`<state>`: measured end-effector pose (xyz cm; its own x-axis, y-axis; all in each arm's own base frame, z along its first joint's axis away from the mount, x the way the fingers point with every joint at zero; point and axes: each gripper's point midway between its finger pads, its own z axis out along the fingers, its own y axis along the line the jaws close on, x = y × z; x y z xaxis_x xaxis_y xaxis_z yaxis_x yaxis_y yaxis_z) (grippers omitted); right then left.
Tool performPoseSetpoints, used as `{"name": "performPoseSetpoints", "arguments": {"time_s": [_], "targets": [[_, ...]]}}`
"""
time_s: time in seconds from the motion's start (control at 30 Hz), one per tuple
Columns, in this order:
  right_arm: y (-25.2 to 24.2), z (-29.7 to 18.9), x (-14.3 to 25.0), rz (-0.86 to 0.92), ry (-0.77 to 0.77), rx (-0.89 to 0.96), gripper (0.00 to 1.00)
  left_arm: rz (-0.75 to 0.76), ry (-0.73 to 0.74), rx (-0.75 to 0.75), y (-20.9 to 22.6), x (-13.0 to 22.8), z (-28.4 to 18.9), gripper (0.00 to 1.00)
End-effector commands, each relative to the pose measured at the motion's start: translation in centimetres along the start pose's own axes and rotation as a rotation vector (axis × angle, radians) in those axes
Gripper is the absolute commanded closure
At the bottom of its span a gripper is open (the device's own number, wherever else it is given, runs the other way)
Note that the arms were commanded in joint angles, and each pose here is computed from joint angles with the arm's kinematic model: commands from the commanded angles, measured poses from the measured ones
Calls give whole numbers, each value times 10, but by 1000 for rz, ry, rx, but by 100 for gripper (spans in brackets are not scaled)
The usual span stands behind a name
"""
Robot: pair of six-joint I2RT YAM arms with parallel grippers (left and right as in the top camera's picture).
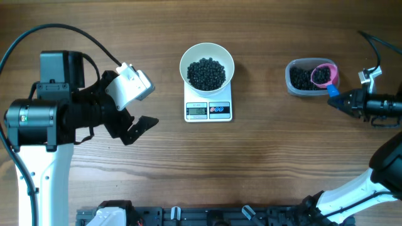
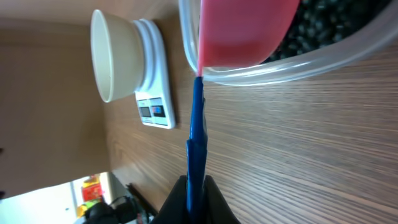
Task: Scoop item into bowl and weigh 150g on scale
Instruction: 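Dip the pink scoop into the black beans with the right gripper, then lift the filled scoop and carry it left over the cream bowl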
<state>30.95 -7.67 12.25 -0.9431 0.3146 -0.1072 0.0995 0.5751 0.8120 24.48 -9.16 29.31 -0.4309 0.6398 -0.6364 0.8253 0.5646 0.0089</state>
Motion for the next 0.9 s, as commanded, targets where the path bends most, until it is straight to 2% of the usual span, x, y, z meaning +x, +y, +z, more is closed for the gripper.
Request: {"name": "performPoseSetpoints", "arguments": {"time_s": [0.0, 0.2, 0.43, 0.7, 0.87], "targets": [[19, 1, -8, 11, -57, -131, 96, 19, -9, -15, 2, -2, -5, 0], [46, 5, -8, 6, -63, -212, 95, 19, -9, -15, 2, -2, -5, 0], [106, 30, -1, -82, 8, -257, 96, 19, -9, -15, 2, -2, -5, 0], [171, 83, 17, -200, 149, -261, 95, 19, -9, -15, 2, -2, -5, 0], [190, 120, 25, -280, 208, -204, 95, 19, -9, -15, 2, -2, -5, 0]]}}
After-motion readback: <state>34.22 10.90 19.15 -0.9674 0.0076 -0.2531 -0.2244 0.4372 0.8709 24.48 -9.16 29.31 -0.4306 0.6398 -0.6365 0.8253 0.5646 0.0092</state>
